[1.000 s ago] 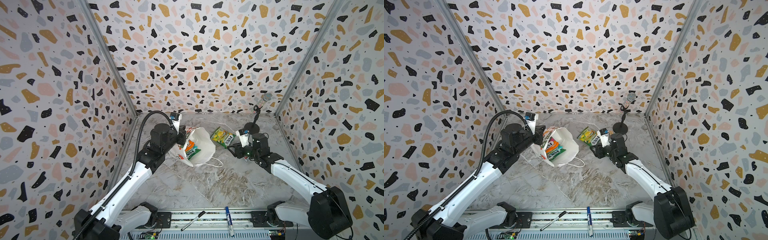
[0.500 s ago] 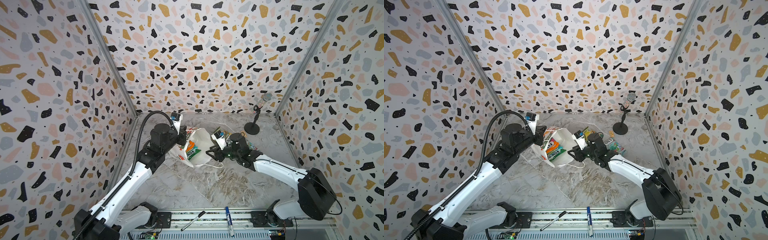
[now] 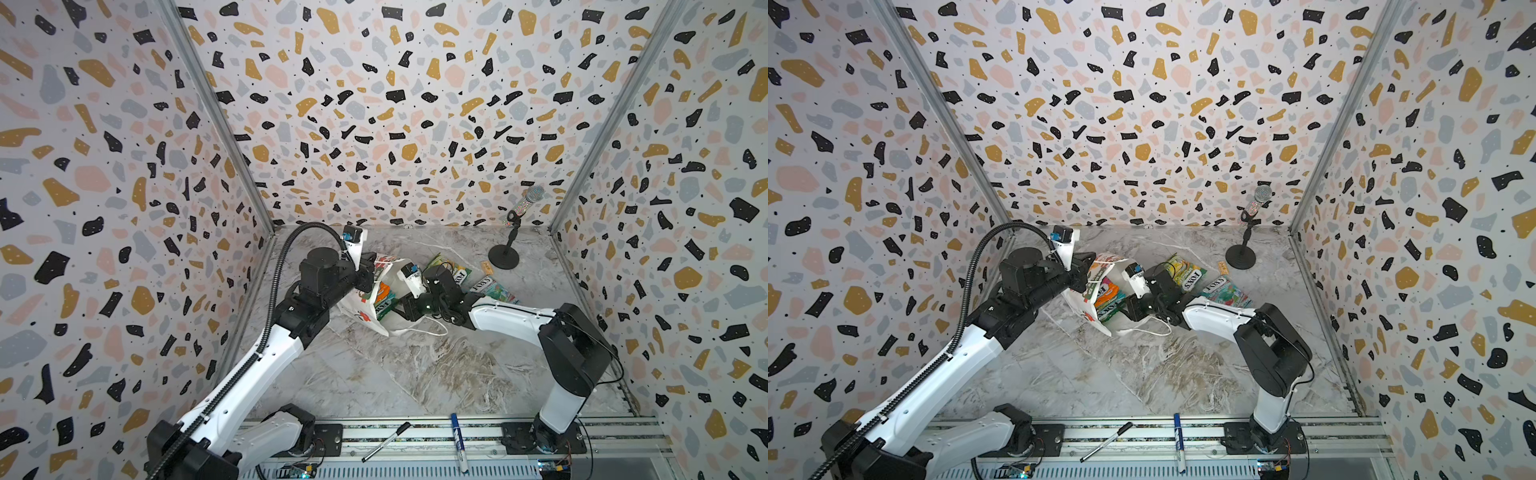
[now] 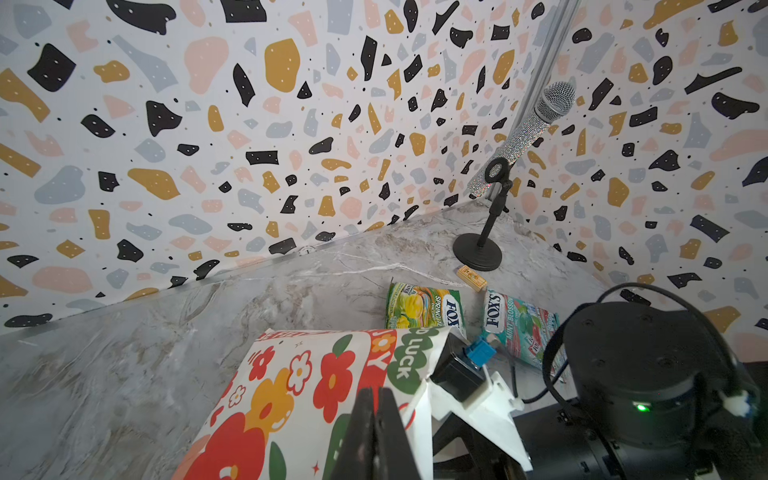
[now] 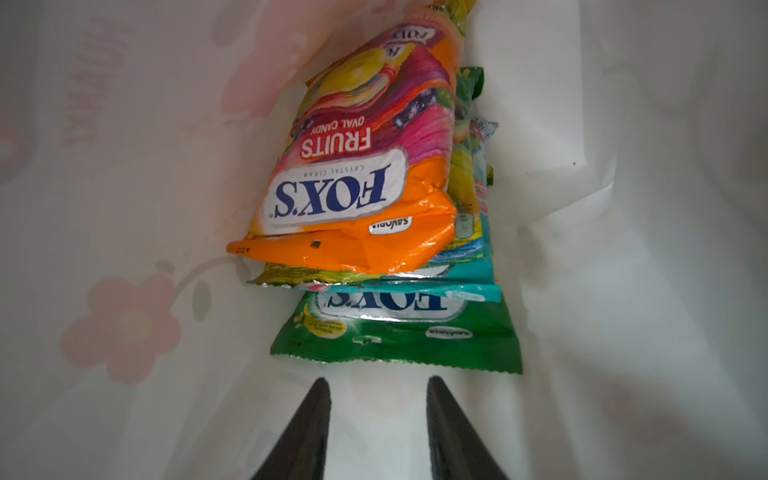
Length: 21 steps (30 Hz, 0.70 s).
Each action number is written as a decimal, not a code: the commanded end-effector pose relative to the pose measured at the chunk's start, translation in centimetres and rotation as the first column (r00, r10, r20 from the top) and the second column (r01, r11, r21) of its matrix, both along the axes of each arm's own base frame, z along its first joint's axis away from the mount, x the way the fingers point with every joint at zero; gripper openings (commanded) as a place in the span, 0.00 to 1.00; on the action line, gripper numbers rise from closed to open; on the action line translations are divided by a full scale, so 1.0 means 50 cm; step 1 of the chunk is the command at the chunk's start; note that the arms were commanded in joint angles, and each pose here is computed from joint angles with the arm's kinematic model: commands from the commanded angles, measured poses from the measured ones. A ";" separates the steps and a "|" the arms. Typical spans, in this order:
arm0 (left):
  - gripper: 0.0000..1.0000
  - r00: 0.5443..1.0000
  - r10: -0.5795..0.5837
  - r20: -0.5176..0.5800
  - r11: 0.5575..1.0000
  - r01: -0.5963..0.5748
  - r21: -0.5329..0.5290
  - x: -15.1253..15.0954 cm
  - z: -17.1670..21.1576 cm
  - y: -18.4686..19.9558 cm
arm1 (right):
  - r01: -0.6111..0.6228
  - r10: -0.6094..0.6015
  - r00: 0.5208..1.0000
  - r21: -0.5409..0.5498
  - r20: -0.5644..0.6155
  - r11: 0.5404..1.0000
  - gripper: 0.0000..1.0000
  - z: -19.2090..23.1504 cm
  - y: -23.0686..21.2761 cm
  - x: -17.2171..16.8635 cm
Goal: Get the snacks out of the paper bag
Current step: 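Move the open right gripper back into the bag opening, then close the right gripper on the orange Fox's Fruits packet inside the bag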
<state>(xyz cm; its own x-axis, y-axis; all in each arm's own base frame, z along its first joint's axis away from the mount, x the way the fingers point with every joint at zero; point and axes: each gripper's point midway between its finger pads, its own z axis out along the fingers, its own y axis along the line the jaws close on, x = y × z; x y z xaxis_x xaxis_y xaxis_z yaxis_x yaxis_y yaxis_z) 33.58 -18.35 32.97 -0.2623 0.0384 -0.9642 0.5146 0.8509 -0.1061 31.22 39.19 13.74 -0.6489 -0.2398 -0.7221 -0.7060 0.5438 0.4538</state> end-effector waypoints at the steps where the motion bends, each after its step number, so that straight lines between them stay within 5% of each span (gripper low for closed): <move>1: 0.00 0.998 -0.021 0.055 1.000 0.022 -0.002 -0.006 0.020 -0.003 | 0.040 -0.037 0.999 0.089 -0.035 0.995 0.39 0.048 0.027 0.015; 13: 0.00 0.998 -0.036 0.048 0.999 0.036 0.009 -0.005 0.012 -0.008 | 0.135 -0.086 0.977 0.252 -0.196 0.958 0.36 0.066 0.062 0.022; 21: 0.00 0.998 -0.038 0.047 0.999 0.038 0.009 -0.006 0.012 -0.008 | 0.246 -0.189 0.950 0.223 -0.249 0.943 0.38 0.039 0.062 0.040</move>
<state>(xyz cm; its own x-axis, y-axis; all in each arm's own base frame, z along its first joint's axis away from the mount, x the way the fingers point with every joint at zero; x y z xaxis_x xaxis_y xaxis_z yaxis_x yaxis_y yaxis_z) 33.35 -18.66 32.55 -0.2604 0.0615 -0.9635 0.5373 0.8384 -0.0916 32.40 42.16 14.92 -0.8124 0.0294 -0.5823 -0.4880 0.5121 0.7068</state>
